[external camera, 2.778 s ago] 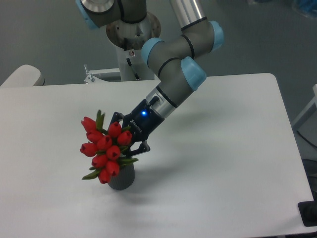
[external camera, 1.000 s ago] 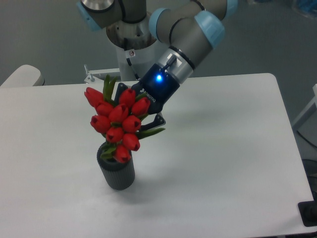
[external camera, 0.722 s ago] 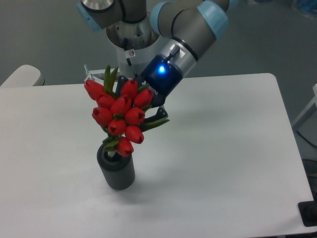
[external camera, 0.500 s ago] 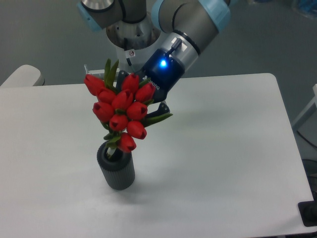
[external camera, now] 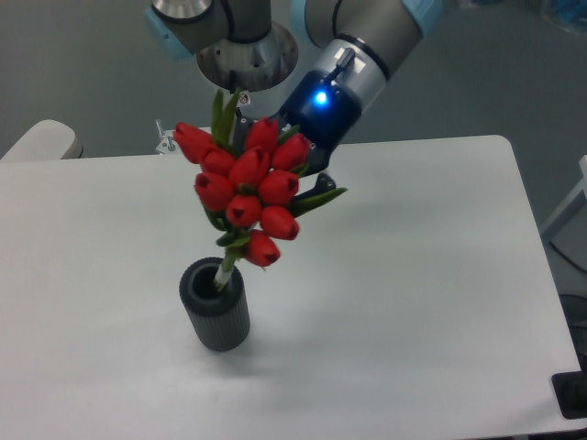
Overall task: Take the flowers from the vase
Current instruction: 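Lift the gripped tulips straight up out of the grey vase, then carry the tulip bouquet away from the vase and hold it aloft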
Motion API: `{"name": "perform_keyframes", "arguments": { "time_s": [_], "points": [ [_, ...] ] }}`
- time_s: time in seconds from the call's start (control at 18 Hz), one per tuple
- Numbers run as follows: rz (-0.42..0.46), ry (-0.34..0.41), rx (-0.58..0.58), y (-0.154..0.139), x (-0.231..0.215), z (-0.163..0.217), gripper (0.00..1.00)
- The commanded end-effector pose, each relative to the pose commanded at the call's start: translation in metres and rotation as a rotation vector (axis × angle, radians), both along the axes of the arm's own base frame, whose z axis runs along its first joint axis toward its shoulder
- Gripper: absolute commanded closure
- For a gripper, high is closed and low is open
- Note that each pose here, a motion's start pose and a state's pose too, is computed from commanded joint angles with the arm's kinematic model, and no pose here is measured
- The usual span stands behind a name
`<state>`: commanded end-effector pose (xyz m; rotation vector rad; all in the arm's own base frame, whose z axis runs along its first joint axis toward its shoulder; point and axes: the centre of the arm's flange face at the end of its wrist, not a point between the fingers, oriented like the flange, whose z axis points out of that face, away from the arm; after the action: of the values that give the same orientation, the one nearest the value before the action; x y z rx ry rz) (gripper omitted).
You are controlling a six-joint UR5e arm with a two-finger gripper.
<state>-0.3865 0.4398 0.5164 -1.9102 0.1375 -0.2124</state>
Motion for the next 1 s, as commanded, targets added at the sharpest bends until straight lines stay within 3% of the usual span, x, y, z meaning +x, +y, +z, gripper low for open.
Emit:
{"name": "perform_keyframes", "arguments": {
  "time_s": [0.56,0.83,1.0],
  "points": [
    [0.074,0.045,-0.012,-0.006,-0.113,-0.032,0.67],
    [0.108,0.16,-0.102,-0.009,-0.141,-0.054,0.67],
    [0.124,0.177,-0.11,-0.019,-0.156,-0.06,0.67]
  ]
}}
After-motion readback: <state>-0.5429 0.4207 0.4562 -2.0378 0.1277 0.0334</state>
